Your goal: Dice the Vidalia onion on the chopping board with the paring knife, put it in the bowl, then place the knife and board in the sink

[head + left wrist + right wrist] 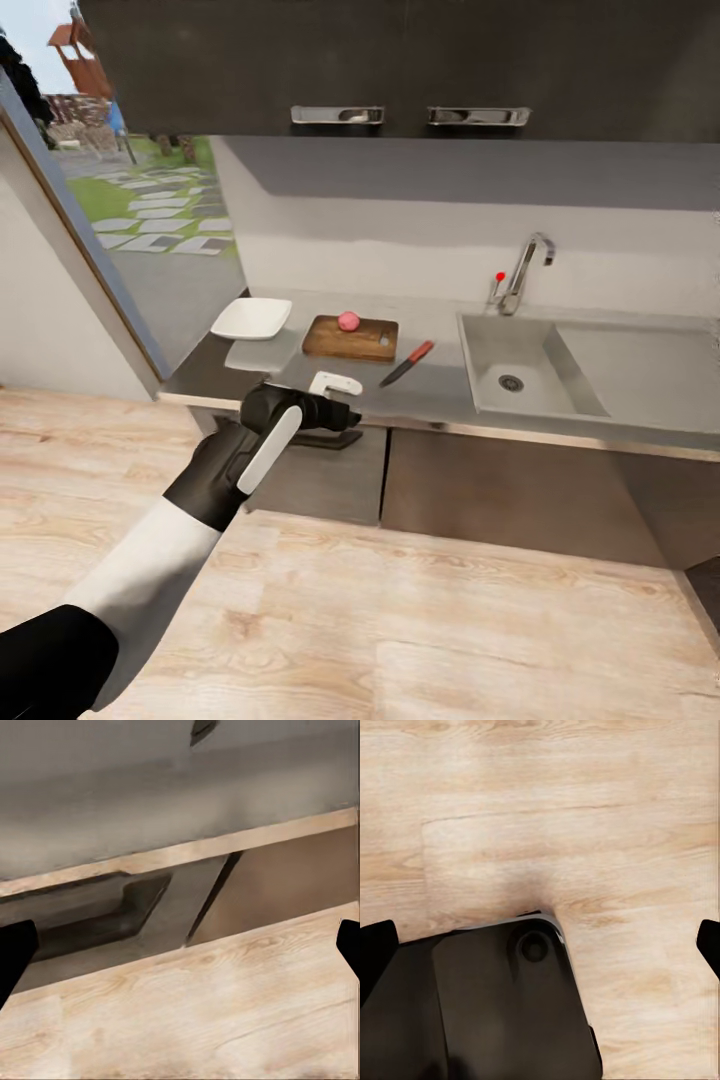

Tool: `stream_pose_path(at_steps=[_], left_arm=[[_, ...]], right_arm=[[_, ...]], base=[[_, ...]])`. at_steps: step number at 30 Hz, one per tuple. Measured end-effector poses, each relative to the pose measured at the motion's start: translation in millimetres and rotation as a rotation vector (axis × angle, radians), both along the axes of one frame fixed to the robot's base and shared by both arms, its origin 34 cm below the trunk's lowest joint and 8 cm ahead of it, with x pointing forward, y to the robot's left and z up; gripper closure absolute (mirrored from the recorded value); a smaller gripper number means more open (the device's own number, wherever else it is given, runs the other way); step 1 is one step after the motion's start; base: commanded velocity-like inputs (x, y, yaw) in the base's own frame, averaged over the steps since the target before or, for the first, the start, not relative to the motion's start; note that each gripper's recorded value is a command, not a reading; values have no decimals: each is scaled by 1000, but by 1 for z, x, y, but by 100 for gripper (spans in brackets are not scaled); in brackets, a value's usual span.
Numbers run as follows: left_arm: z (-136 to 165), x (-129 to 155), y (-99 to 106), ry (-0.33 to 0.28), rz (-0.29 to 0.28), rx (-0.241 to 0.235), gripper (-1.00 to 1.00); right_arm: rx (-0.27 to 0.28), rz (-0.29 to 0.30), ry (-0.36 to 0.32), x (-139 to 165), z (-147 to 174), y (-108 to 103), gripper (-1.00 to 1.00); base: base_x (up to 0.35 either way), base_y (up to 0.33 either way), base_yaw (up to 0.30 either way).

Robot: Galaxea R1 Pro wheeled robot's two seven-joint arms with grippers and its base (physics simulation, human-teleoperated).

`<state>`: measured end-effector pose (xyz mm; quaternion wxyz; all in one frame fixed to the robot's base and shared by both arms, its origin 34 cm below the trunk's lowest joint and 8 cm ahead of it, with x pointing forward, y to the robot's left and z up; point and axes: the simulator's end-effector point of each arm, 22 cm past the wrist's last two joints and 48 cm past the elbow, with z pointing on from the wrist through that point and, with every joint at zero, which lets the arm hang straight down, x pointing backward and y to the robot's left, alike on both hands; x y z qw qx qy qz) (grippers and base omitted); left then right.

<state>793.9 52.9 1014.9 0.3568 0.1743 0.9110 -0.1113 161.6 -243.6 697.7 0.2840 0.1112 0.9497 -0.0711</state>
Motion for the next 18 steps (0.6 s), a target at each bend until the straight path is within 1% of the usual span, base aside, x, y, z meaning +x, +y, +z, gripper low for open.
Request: stream_pose_path(at_steps=[4, 8, 9, 10, 11, 13, 14, 18], left_arm=[[-14, 0, 5, 25, 12, 10, -100], [-58, 8, 23, 45, 82, 12, -100], [-65, 9, 26, 47, 93, 12, -100], [-79, 9, 32, 54, 113, 15, -100], [-100, 8, 42, 67, 140, 22, -100], [-129, 3, 55, 88, 177, 34, -100], [-136, 2, 59, 93, 187, 38, -100], [-184, -12, 87, 104, 262, 63, -100]], right_arm=[[0, -1, 0, 0, 0, 0, -100], [-1, -2, 1, 0, 0, -1, -100], [-1, -2, 1, 0, 0, -1, -100], [-1, -2, 1, -1, 0, -1, -100], [-2, -2, 1, 0, 0, -1, -100], [-2, -3, 0, 0, 0, -1, -100], [-2, -3, 0, 0, 0, -1, -100], [-1, -2, -2, 0, 0, -1, -100]], base=[[-335, 0, 0], [-325, 0, 0], [-278, 0, 0], [-223, 0, 0], [-191, 0, 0], [-153, 0, 0], [-107, 0, 0], [-45, 0, 0]])
